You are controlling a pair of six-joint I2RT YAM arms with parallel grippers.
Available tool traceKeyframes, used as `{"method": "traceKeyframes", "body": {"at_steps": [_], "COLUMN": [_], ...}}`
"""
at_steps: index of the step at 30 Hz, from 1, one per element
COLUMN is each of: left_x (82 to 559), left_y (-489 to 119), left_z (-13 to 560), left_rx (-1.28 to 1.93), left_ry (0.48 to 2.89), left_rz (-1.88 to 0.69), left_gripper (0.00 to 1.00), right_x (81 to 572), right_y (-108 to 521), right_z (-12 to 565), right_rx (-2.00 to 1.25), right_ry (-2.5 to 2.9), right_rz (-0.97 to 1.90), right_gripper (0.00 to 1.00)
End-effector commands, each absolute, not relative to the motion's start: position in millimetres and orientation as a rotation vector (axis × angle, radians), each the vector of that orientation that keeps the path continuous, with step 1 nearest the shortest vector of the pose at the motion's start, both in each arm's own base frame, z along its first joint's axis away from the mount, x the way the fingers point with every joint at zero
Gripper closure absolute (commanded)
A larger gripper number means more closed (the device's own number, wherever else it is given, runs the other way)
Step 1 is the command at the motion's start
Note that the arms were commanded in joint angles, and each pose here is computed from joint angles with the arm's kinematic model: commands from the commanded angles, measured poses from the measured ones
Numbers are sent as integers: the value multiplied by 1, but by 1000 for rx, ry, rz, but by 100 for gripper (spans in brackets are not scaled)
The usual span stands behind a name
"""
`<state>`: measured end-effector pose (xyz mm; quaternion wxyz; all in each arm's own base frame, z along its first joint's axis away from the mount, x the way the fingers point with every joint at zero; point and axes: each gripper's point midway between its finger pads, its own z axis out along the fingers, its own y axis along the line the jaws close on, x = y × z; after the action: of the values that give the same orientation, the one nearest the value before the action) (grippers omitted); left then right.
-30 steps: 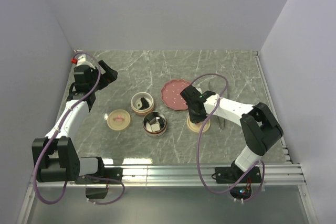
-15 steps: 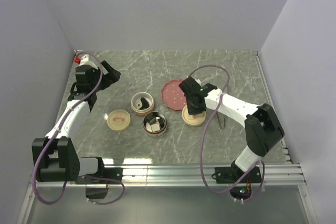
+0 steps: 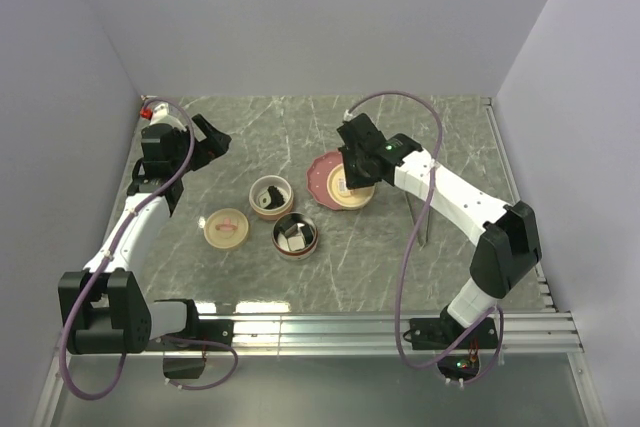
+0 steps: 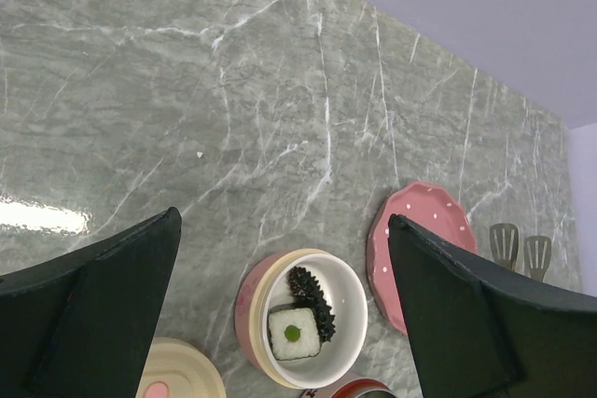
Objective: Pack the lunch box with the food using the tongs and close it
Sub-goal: Put the lid back on the lunch box
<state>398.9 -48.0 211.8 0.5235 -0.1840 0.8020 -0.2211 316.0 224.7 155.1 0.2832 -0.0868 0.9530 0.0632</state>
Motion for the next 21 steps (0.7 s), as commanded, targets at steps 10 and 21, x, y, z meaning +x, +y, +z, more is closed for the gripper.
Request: {"method": "traceKeyframes", "body": {"at_steps": [10, 21], "left_x": [399, 396], "left_y": [-61, -63], "left_z": [236, 226], "left_rx": [-374, -383], "left_ry": [1875, 1914], "left_rz": [-558, -569], "left_gripper": [0, 1], "right_x": [290, 262], "right_y": [310, 345], "right_z": [187, 159], "right_rx": [-650, -906], "right_ry": [2469, 2511], "right_rz": [524, 679], "right_gripper": [98, 98]}}
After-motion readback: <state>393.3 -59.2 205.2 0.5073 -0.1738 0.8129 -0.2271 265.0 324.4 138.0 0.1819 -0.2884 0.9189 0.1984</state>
